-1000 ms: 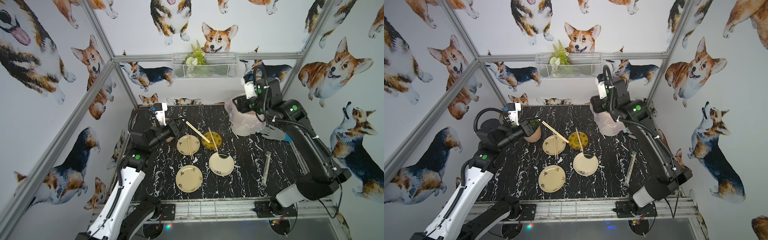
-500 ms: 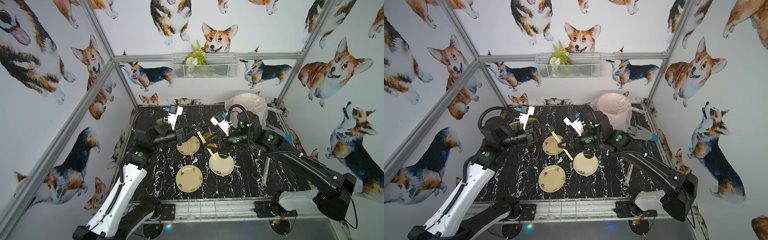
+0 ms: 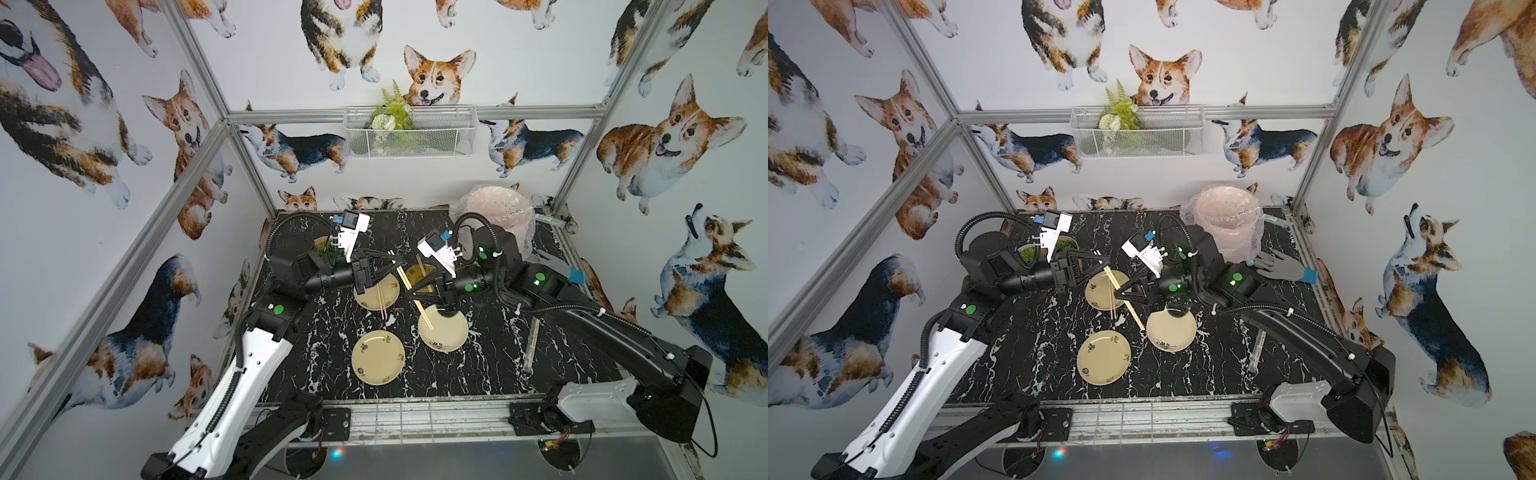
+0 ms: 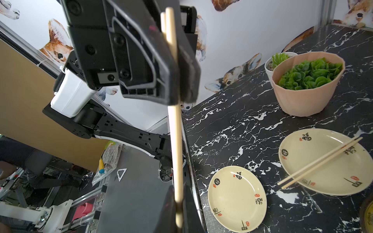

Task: Remove the packaging of disposable chopsticks
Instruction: Place the disposable chopsticks on the plate.

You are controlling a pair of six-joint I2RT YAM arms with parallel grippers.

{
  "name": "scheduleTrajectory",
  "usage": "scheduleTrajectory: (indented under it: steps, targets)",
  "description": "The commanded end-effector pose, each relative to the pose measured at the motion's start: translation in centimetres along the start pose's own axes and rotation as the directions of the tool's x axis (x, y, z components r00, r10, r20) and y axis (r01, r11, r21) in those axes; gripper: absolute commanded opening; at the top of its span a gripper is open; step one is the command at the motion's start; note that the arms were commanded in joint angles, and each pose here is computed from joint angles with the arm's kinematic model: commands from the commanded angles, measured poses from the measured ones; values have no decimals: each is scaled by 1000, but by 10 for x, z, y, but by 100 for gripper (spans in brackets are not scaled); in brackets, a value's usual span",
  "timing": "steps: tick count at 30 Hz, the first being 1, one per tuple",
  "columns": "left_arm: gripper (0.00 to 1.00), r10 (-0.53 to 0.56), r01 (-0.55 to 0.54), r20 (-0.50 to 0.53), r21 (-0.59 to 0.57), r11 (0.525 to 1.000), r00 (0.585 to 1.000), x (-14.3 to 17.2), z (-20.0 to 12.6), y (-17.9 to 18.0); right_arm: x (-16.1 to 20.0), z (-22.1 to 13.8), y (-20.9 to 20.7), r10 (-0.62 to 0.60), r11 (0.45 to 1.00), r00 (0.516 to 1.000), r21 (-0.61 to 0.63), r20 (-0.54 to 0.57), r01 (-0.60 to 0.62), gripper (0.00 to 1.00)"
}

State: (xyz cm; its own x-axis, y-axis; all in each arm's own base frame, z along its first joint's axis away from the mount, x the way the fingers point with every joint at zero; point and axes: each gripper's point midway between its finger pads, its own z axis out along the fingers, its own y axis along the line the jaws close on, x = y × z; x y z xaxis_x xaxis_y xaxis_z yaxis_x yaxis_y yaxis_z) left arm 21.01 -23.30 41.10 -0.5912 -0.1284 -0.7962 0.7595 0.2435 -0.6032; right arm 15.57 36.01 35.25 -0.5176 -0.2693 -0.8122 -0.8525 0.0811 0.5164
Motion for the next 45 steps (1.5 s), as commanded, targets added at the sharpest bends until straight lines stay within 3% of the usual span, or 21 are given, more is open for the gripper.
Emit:
scheduleTrajectory:
  steps: [1, 3, 6, 10, 13, 22, 26, 34, 45]
  targets:
    - [19, 32, -24, 80, -104, 994, 996, -14, -5, 13, 5, 0, -2, 51, 999, 999, 6, 5, -51, 0]
    - [39, 27, -10, 108, -154, 988, 994, -19, -9, 18, 11, 2, -9, 91, 996, 996, 18, 3, -91, 0]
    - [51, 39, 9, 174, -267, 964, 984, -28, -22, 29, 24, 8, -17, 160, 987, 987, 17, -1, -160, 0]
    - [52, 108, 38, 272, -482, 875, 956, -38, -58, 48, 49, 22, -43, 298, 953, 955, 55, -9, -297, 0]
    - [52, 164, 55, 307, -596, 801, 937, -36, -82, 59, 80, 43, -73, 450, 889, 891, 118, -50, -443, 0]
    - [52, 191, 98, 305, -728, 679, 933, -20, -115, 77, 175, 124, -120, 679, 731, 697, 297, -232, -614, 0]
    - [52, 206, 91, 303, -734, 673, 931, -20, -119, 74, 205, 146, -139, 733, 677, 619, 391, -282, -624, 0]
    - [52, 208, 86, 298, -739, 669, 932, -17, -120, 75, 231, 167, -154, 762, 646, 551, 452, -339, -615, 0]
    - [52, 209, 83, 298, -733, 675, 931, -17, -120, 73, 250, 164, -152, 770, 638, 517, 473, -375, -607, 0]
